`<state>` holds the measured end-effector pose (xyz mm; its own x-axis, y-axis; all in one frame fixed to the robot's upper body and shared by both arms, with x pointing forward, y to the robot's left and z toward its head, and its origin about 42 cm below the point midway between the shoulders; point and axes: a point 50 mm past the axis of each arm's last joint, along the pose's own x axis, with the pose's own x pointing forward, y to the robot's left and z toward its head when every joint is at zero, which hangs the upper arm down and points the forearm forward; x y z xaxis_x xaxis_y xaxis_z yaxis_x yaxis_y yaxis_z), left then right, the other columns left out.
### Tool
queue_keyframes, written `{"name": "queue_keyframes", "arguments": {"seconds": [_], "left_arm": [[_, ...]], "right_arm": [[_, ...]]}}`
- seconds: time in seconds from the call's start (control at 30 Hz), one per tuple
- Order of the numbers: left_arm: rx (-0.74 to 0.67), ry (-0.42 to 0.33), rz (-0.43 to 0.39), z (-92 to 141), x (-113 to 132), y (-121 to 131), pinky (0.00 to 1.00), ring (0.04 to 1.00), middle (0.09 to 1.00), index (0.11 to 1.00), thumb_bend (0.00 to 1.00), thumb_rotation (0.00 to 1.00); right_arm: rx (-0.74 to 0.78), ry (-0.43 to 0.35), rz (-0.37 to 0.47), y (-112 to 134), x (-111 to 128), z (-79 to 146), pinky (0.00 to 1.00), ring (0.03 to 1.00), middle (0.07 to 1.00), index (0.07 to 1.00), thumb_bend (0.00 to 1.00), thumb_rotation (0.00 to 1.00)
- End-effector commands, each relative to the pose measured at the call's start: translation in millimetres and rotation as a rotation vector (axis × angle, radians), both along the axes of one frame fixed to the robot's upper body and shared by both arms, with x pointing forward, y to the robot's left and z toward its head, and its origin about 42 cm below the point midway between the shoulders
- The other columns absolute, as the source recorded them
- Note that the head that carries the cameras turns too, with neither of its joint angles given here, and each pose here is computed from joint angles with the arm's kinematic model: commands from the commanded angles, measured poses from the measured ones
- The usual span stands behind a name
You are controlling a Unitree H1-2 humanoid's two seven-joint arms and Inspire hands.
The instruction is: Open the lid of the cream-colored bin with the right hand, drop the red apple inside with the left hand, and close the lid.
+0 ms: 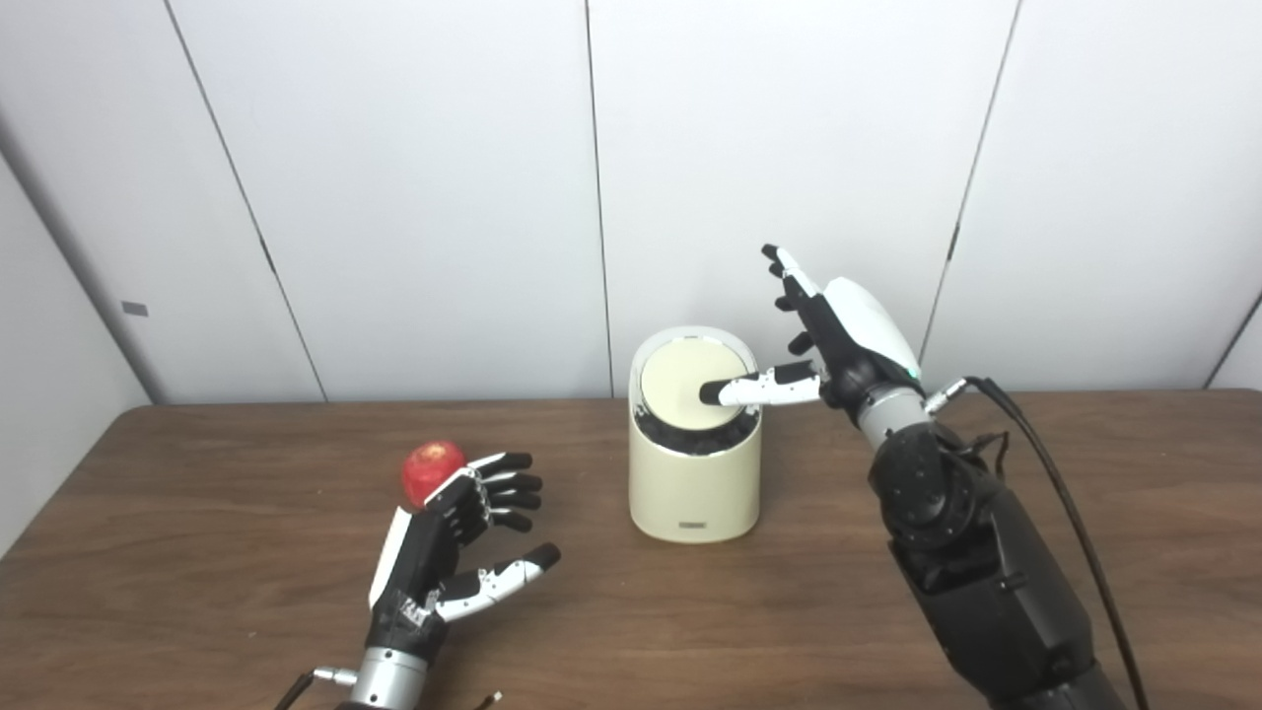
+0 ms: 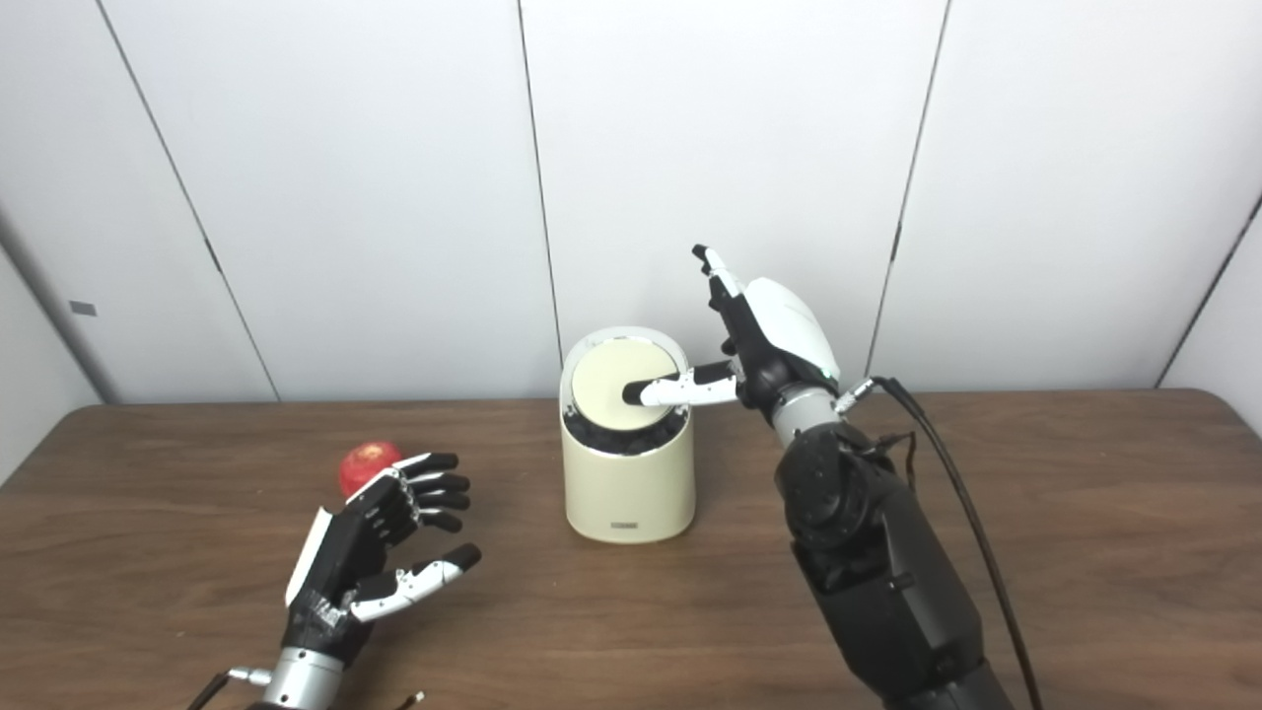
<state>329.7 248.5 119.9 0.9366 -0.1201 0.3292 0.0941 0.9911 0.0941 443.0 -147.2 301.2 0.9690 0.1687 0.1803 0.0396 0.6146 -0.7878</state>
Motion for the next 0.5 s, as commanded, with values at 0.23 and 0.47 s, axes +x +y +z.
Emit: {"name": "queue_keyframes", "arguments": {"seconds": [0.23,0.47], "left_arm": [[0.009,0.07,0.012,-24.9,-11.3,-0.9,0.58,0.651,0.682,0.753,0.67,0.0],[0.0,0.064,0.005,-23.3,-12.3,-3.6,0.57,0.644,0.678,0.75,0.67,0.0]], "right_arm": [[-0.026,-0.088,0.03,21.2,8.8,31.4,0.67,0.876,0.936,1.0,0.88,0.38],[-0.056,-0.084,0.032,25.9,12.8,28.6,0.66,0.875,0.938,0.995,0.89,0.36]]}}
